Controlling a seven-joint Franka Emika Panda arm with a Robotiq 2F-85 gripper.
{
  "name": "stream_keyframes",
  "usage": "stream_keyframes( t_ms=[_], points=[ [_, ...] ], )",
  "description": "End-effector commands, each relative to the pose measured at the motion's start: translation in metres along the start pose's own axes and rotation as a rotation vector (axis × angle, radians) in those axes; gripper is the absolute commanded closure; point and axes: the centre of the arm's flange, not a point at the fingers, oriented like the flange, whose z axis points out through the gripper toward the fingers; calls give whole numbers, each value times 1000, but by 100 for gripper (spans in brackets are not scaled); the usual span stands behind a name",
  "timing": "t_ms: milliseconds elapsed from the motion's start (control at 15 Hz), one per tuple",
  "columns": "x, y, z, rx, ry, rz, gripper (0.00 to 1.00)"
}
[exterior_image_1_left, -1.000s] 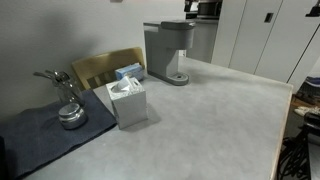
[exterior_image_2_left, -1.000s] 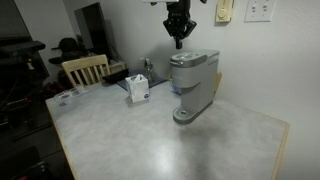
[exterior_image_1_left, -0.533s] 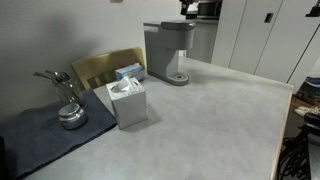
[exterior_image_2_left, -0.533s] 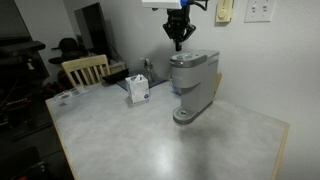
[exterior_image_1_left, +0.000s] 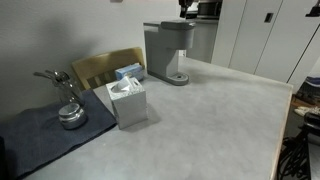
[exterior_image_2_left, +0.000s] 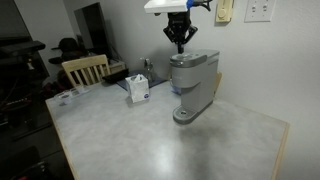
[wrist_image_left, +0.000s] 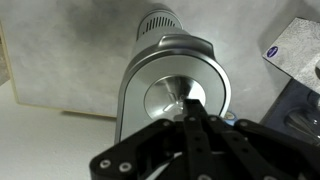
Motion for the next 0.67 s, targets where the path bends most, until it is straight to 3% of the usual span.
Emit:
stream_keyframes(
  t_ms=[0, 600],
  points=[
    [-5, 5, 7, -29, 20, -42, 100],
    [-11, 9, 24, -62, 28, -71, 100]
  ],
)
